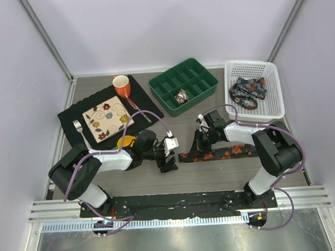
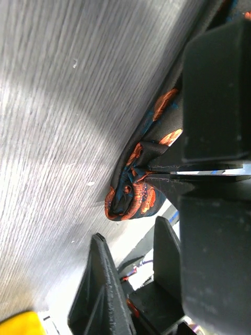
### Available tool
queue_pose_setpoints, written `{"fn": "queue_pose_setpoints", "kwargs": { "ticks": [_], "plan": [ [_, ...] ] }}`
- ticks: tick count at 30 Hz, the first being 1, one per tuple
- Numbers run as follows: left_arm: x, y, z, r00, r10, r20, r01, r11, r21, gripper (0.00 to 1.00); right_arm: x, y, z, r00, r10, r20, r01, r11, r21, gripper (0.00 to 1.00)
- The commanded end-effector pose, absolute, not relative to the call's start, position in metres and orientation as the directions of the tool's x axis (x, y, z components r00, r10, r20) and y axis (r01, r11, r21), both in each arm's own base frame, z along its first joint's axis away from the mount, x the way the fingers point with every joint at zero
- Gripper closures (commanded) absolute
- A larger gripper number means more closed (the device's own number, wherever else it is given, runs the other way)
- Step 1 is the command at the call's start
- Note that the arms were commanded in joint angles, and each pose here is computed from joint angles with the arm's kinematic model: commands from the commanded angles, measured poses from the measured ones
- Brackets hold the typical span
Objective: Roll the ties
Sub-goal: Roll the tie at the center of the board.
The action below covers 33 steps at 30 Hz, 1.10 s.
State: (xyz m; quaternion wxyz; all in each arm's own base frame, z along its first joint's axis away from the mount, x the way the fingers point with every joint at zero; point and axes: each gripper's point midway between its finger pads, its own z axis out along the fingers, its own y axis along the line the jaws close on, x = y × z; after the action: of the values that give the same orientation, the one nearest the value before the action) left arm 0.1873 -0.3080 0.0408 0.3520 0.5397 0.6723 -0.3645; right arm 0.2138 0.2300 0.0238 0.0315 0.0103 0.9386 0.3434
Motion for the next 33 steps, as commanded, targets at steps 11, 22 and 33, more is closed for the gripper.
{"fn": "queue_pose_setpoints", "kwargs": {
  "ticks": [11,22,33],
  "plan": [
    [0.216,-0.357,0.052,-0.026,0.425,-0.905,0.996,0.087,0.012,0.25,0.205,0.21,-0.01,-0.998,0.014,-0.056,-0.02,0.831,0.556,0.99],
    [0.203,-0.335,0.008,-0.022,0.581,-0.814,0.996,0.082,0.032,0.7,0.213,0.219,0.007,-0.996,-0.004,-0.089,-0.054,0.821,0.569,0.99],
    [0.19,-0.314,-0.007,-0.066,0.633,-0.771,0.995,0.103,-0.001,0.9,0.21,0.208,0.033,-0.993,0.073,-0.093,0.009,0.83,0.557,0.71]
  ]
}}
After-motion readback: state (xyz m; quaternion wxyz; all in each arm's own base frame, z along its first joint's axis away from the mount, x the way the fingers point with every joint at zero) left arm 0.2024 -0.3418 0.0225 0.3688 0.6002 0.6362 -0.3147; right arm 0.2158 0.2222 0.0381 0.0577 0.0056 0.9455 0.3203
